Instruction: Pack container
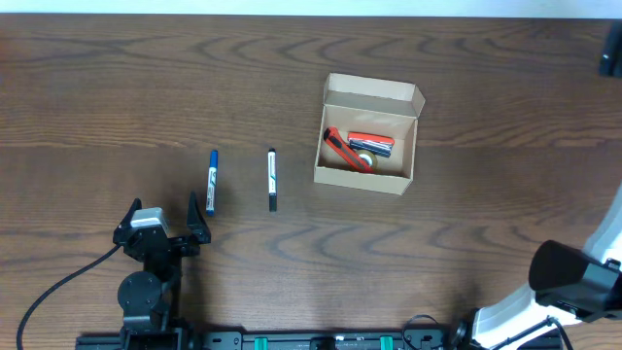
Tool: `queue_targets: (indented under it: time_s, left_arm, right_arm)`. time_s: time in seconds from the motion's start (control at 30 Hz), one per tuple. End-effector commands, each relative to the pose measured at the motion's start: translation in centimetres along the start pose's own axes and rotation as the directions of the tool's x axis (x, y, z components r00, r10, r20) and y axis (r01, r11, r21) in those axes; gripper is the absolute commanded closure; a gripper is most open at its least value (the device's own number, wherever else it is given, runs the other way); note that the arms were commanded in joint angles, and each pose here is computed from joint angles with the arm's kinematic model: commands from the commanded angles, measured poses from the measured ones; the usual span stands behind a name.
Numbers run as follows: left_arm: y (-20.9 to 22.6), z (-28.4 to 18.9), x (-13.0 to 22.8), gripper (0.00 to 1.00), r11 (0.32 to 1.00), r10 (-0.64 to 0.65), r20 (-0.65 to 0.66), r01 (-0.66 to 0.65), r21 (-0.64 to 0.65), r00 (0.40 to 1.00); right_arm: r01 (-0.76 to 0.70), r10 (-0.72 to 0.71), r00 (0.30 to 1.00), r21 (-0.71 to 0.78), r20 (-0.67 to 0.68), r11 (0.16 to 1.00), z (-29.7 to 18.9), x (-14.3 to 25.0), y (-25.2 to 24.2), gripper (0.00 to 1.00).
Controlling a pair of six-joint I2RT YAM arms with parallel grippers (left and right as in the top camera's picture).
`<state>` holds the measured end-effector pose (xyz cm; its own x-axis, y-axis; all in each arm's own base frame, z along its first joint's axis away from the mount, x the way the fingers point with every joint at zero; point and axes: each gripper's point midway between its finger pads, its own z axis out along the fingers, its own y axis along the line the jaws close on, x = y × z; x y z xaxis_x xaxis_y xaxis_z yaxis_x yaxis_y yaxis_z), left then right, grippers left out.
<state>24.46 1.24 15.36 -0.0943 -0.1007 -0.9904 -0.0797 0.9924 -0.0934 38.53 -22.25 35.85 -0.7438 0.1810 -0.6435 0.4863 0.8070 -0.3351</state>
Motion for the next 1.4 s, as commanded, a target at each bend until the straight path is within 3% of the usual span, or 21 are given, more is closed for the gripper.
queue_targets:
  time_s: [0.0,0.2,0.43,0.67,0.8,0.93,1.17,1.27,1.37]
  left_arm:
    - [0.5,0.1,1.7,0.05,1.000,-0.008,-0.054,0.007,-0.023,0.998]
    - [1.1,0.1,0.8,0.05,0.998,0.006,-0.017,-0.007,-0.059,1.000]
    - [-0.9,0.1,0.9,0.05,0.998,0.005,-0.023,-0.004,0.059,1.000]
    - [-1.5,-1.0,-4.6,0.05,0.997,0.034,0.095,-0.041,0.069,0.995]
    - [-1.3,-1.8,-6.4,0.05,0.986,0.159,-0.023,-0.158,0.046,0.987]
    - [-2.0,-0.6,-10.9,0.05,0.985,0.166,-0.093,-0.161,0.059,0.982]
    - [-8.4,3.9,-18.0,0.05,0.919,0.185,-0.110,-0.132,0.371,0.977]
    - [-10.6,5.6,-19.0,0.05,0.865,0.198,-0.093,-0.130,0.485,0.976]
    - [-9.5,8.9,-16.8,0.05,0.909,0.178,-0.249,-0.062,0.413,0.952]
  right_arm:
    - [-0.117,0.113,0.992,-0.078,-0.050,0.990,1.6,0.7,0.9,0.01]
    - [-0.185,0.177,0.978,-0.070,-0.109,0.980,2.8,1.8,1.1,0.01]
    - [-0.184,0.176,0.978,-0.070,-0.111,0.980,2.9,1.8,1.1,0.01]
    - [-0.184,0.176,0.978,-0.070,-0.111,0.980,2.9,1.8,1.1,0.01]
    - [-0.184,0.176,0.978,-0.070,-0.111,0.980,2.9,1.8,1.1,0.01]
    - [-0.184,0.176,0.978,-0.070,-0.111,0.980,2.9,1.8,1.1,0.01]
    - [-0.184,0.176,0.978,-0.070,-0.111,0.980,2.9,1.8,1.1,0.01]
    - [-0.184,0.176,0.978,-0.070,-0.111,0.980,2.9,1.8,1.1,0.01]
    - [-0.184,0.176,0.978,-0.070,-0.111,0.980,2.9,1.8,1.1,0.01]
